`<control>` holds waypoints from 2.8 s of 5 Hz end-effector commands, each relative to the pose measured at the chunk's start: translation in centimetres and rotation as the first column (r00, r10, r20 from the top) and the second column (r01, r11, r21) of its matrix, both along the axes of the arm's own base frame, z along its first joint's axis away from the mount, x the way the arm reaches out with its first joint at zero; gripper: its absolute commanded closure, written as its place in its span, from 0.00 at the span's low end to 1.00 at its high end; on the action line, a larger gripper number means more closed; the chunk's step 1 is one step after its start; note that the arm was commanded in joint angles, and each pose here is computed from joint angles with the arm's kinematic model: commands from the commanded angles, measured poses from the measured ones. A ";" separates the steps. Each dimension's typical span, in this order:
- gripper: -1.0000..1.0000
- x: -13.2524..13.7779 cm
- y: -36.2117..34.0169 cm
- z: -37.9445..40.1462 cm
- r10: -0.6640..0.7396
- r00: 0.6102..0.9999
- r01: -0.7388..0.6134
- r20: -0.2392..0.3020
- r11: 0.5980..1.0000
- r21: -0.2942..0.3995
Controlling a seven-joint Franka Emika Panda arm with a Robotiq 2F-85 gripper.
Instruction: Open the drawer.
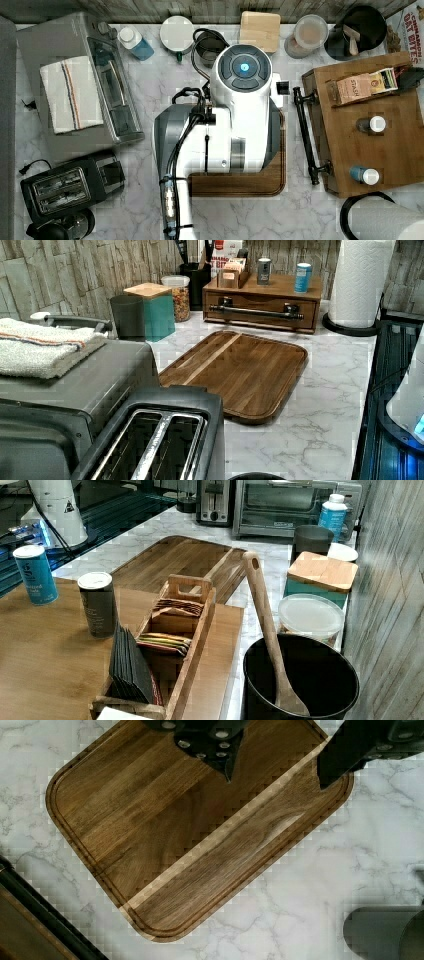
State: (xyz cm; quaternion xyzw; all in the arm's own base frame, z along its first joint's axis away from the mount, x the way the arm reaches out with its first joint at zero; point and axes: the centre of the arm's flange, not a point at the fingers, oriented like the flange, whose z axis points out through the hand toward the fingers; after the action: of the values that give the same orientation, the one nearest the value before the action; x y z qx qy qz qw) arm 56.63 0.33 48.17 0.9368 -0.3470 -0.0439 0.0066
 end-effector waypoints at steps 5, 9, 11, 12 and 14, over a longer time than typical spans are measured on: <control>0.00 -9.8 -6.3 -5.1 0.670 0.741 -0.671 0.054 0.742 0.000; 0.00 -9.9 -19.1 -8.2 0.865 0.500 -0.862 0.041 0.502 -0.071; 0.00 -10.3 -23.7 -10.7 0.897 0.432 -0.887 0.092 0.441 -0.139; 0.00 -10.4 -24.3 -10.8 0.888 0.448 -0.880 0.107 0.459 -0.126; 0.00 -10.1 -21.6 -12.1 0.847 0.518 -0.839 0.117 0.530 -0.121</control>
State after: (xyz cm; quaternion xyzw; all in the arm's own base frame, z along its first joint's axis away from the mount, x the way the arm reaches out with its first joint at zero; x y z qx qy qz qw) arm 44.05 -24.82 33.94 0.9911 0.1308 0.0196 0.0133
